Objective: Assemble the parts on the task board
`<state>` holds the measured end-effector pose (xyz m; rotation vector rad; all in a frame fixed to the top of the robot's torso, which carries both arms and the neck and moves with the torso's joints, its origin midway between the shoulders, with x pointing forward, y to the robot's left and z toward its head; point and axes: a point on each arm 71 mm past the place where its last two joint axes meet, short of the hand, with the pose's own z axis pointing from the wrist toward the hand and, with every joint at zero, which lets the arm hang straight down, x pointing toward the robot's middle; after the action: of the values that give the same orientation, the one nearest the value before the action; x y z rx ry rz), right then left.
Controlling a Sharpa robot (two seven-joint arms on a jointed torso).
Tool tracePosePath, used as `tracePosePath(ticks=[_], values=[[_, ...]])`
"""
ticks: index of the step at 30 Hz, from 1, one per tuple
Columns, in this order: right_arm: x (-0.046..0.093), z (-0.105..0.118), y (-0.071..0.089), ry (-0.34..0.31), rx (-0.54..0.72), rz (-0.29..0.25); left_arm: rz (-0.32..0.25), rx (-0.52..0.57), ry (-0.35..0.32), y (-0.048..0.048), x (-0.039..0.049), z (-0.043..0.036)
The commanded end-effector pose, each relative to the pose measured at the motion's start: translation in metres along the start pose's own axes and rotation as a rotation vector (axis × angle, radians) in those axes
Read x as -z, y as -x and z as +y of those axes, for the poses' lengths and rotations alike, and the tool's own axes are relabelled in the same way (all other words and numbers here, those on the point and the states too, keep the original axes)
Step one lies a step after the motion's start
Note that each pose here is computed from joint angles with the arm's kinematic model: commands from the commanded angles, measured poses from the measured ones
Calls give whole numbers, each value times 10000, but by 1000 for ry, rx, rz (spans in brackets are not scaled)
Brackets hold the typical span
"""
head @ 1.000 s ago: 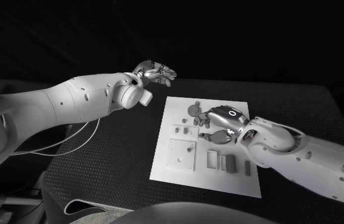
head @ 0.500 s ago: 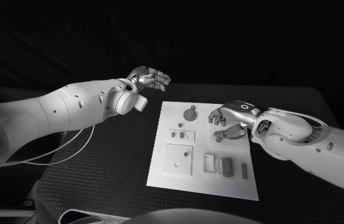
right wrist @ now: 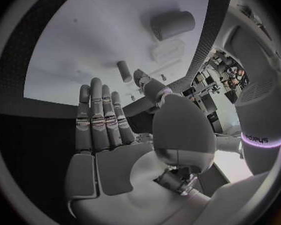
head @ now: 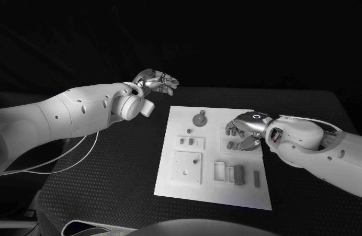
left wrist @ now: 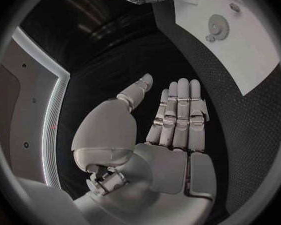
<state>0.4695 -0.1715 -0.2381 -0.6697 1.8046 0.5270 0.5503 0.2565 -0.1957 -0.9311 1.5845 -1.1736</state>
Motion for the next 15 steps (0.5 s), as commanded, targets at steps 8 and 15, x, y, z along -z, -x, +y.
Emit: tracePosePath(ticks=[8, 15], values=[[-36, 41, -95, 11, 31, 42, 6, 6, -11, -9, -6, -18], [-65, 111, -130, 38, 16, 45, 7, 6, -11, -11, -7, -19]])
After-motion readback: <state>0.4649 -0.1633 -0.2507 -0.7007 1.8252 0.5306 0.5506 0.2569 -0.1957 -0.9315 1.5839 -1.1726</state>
